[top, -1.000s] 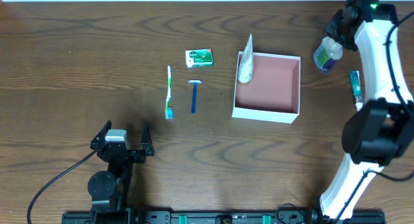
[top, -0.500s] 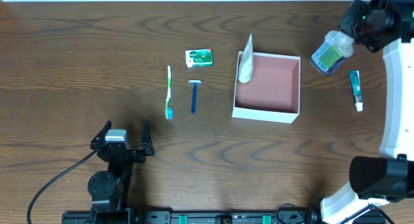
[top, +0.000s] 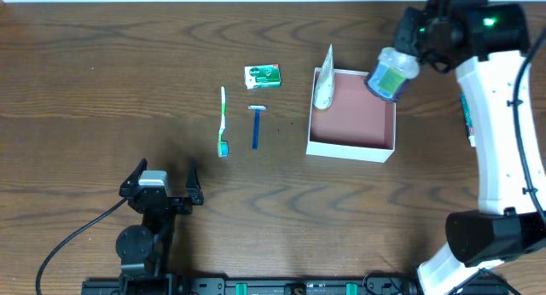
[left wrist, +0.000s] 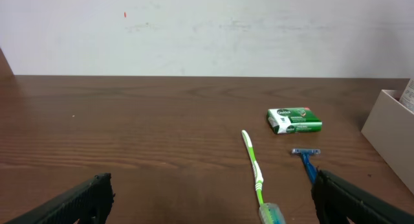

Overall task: Pack container
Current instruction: 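Lift the soap bottle with the right gripper and lower it into the box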

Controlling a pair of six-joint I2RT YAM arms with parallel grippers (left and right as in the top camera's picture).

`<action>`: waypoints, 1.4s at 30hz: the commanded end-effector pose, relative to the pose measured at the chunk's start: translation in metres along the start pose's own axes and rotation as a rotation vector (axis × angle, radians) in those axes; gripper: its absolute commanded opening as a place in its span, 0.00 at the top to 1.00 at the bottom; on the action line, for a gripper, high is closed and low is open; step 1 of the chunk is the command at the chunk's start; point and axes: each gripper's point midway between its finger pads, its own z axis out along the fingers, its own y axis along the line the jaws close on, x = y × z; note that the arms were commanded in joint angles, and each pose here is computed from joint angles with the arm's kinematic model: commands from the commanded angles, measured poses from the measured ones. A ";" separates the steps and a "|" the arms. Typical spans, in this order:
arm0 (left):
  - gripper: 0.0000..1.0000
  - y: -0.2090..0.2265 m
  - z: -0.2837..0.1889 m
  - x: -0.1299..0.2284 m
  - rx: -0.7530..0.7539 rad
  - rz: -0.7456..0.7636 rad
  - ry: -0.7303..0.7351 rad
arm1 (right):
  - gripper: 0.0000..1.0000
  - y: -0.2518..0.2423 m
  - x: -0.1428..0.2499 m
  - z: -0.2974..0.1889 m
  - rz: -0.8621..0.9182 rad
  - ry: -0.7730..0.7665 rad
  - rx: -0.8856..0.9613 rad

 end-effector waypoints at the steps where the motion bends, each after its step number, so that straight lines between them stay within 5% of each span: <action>1: 0.02 -0.001 0.001 0.015 0.005 -0.004 0.040 | 0.71 0.006 -0.003 -0.003 -0.039 -0.033 0.029; 19: 0.02 -0.001 0.001 0.015 0.005 -0.004 0.040 | 0.72 0.027 0.015 0.056 -0.283 0.087 -0.016; 42: 0.02 -0.001 0.001 0.015 0.005 -0.004 0.040 | 0.71 0.045 0.026 0.103 -0.310 0.149 -0.092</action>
